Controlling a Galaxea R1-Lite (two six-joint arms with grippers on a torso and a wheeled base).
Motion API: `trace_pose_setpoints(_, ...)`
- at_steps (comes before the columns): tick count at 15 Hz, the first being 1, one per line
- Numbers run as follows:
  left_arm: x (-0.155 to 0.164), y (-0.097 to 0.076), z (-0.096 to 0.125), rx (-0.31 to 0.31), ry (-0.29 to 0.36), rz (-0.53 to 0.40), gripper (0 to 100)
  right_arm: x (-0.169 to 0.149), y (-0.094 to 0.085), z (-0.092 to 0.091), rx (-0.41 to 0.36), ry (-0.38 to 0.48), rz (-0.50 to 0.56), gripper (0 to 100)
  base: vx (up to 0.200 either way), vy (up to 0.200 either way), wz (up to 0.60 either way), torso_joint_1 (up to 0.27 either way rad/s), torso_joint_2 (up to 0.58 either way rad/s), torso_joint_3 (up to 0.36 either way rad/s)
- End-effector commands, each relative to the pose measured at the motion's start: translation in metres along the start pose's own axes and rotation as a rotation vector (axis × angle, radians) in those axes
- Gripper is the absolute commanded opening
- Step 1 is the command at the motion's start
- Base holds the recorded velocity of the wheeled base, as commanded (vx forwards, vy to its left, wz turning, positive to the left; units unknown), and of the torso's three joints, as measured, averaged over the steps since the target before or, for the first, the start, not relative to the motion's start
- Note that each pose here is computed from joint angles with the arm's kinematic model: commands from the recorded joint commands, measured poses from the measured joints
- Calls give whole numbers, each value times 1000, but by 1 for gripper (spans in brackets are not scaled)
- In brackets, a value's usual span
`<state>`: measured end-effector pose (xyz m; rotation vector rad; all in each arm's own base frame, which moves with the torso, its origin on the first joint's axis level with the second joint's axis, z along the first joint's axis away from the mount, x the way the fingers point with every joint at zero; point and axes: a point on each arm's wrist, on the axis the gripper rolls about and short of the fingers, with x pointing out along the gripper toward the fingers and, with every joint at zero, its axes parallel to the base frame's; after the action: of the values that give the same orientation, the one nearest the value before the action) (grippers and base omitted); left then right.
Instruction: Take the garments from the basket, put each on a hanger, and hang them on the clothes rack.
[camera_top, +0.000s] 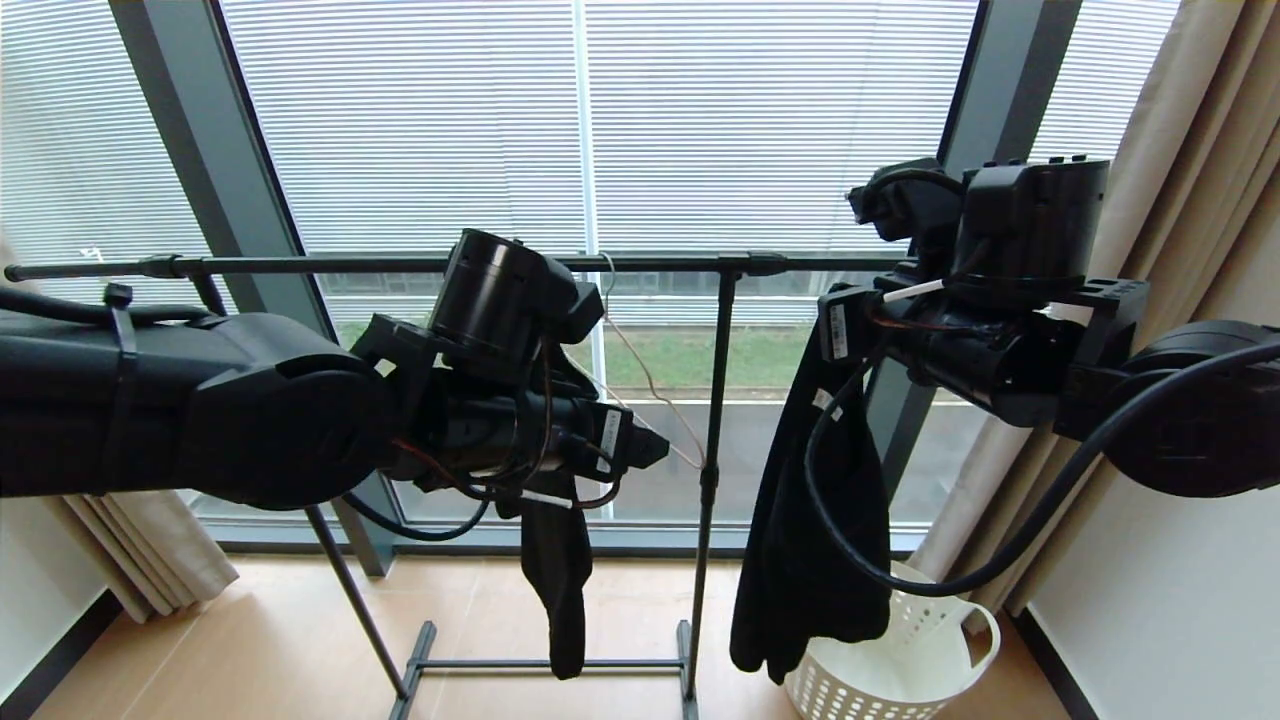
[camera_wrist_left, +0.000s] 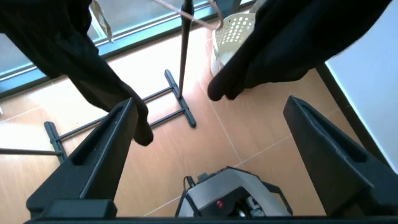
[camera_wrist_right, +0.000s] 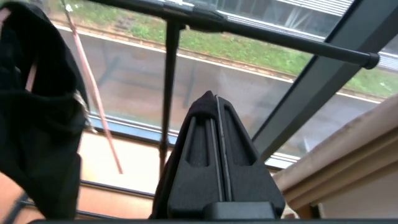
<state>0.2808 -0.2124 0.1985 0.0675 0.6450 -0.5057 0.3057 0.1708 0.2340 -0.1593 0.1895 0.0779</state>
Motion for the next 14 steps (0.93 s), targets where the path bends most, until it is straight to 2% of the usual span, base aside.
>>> trace_pose_setpoints(1,22,-1,6,-4,-1,30,100,1,-4,-2,-9,7,-9,0,0,0,0,0,0,0)
trace_pose_setpoints(8,75,-5,33,-38,-72,107,100,1,-4,-3,-14,8,-9,0,0,0,0,0,0,0)
trace_pose_setpoints(14,118,-1,35,-56,-95,216,100,2,-3,-3,-13,9,-8,0,0,0,0,0,0,0)
